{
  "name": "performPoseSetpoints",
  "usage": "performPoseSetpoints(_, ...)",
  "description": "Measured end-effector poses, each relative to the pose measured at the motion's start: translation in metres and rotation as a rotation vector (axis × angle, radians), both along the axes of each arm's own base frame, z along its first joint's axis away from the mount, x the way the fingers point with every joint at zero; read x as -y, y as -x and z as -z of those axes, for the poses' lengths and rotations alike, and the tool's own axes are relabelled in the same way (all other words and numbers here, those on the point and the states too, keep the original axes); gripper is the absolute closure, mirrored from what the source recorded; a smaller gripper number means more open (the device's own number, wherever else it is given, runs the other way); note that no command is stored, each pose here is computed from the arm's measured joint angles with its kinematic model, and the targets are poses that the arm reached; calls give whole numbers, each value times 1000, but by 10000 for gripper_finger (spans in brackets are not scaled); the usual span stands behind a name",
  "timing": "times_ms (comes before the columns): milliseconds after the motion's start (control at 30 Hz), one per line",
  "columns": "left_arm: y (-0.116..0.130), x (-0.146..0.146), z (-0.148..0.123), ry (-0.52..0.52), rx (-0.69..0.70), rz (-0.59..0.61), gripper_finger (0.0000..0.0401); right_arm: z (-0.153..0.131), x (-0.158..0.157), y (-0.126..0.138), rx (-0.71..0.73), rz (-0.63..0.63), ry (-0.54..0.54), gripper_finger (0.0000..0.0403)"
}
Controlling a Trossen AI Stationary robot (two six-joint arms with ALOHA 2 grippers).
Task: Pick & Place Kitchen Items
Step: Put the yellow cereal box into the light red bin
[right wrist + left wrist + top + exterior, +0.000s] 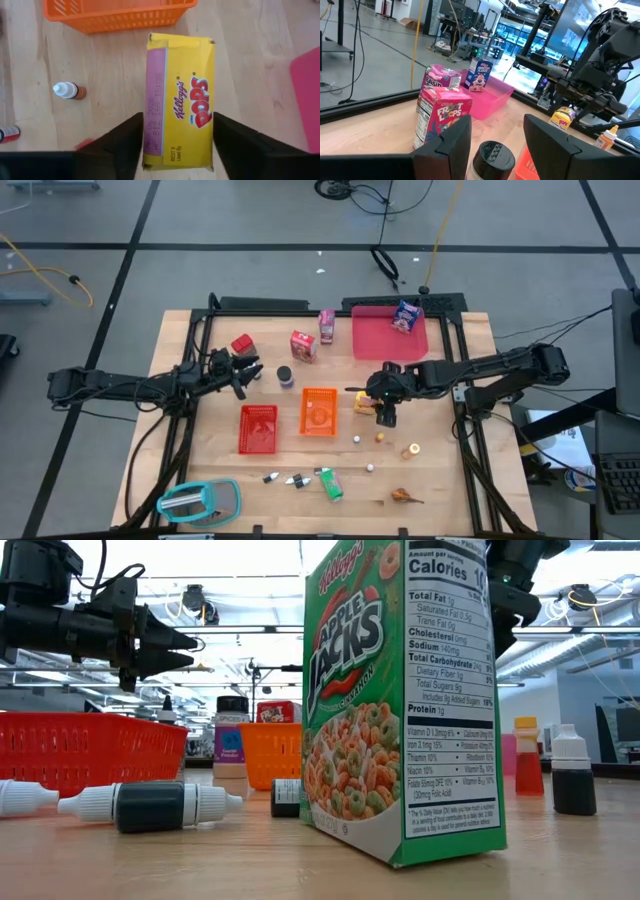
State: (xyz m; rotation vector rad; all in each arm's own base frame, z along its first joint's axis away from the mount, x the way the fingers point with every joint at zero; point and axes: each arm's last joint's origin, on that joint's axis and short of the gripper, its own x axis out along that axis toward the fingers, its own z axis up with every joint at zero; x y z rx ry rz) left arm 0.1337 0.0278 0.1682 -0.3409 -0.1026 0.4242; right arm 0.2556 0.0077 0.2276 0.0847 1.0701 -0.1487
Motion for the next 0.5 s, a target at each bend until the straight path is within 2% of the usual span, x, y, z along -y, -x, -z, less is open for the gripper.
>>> performPoseSetpoints(267, 0, 0, 0, 0, 0, 0, 217, 0, 0, 0, -6, -7, 4, 283)
performPoseSetpoints(500, 0, 0, 0, 0, 0, 0, 217, -10, 3, 2, -15, -24, -11, 296)
